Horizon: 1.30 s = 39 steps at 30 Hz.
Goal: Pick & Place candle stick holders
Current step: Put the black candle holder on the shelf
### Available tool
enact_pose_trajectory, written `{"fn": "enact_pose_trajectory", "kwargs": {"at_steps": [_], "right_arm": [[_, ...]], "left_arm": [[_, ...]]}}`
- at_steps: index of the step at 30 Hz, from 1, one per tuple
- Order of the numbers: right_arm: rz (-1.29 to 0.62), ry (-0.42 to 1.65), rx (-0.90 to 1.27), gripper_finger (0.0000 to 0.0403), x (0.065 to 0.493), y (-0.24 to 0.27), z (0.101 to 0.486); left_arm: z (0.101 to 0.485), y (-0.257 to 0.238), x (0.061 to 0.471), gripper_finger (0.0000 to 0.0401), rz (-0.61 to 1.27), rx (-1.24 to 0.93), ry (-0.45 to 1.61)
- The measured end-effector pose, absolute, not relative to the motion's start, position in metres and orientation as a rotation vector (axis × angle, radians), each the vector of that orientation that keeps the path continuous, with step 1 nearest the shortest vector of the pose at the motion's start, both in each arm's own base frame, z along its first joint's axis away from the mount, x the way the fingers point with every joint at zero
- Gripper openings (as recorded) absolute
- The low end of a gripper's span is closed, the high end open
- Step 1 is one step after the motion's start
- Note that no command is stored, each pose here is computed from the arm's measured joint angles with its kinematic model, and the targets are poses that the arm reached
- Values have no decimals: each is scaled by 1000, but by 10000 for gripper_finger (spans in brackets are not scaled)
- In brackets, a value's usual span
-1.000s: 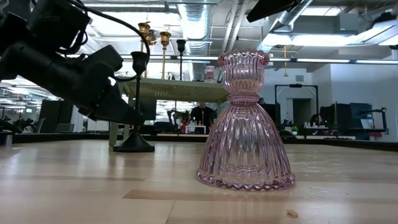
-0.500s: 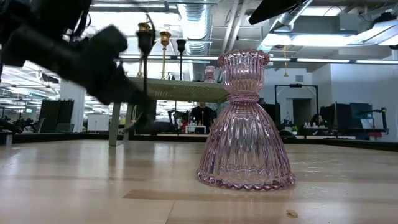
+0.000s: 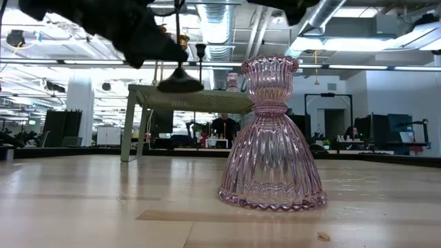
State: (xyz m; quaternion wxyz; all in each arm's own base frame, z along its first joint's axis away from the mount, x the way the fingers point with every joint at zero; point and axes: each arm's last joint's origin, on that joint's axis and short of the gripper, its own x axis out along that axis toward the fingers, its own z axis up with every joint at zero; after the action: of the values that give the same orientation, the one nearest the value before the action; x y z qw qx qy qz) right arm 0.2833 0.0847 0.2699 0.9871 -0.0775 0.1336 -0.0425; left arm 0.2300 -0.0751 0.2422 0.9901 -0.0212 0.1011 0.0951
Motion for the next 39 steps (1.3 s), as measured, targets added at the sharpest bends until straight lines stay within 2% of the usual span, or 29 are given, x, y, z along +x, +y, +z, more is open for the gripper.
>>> {"fn": "enact_pose_trajectory", "kwargs": {"at_steps": [3,8,12,22,29,34,36,39], "right_arm": [[-27,186,-112,0,286,74,268],[-18,172,-53,0,295,60,263],[51,117,-78,9,307,58,256],[36,121,-79,124,353,54,247],[33,150,-81,163,380,54,250],[77,124,-77,154,385,56,256],[77,127,-76,131,385,56,256],[78,130,-76,77,385,56,255]], "left_arm": [[250,-77,234,13,163,-33,187],[257,-78,236,13,144,-20,172],[259,-78,237,13,140,-22,168],[261,-78,237,13,140,-25,164],[260,-78,237,13,142,-24,171],[260,-78,237,13,142,-23,172],[260,-78,237,13,143,-24,171],[260,-78,237,13,144,-25,171]]}}
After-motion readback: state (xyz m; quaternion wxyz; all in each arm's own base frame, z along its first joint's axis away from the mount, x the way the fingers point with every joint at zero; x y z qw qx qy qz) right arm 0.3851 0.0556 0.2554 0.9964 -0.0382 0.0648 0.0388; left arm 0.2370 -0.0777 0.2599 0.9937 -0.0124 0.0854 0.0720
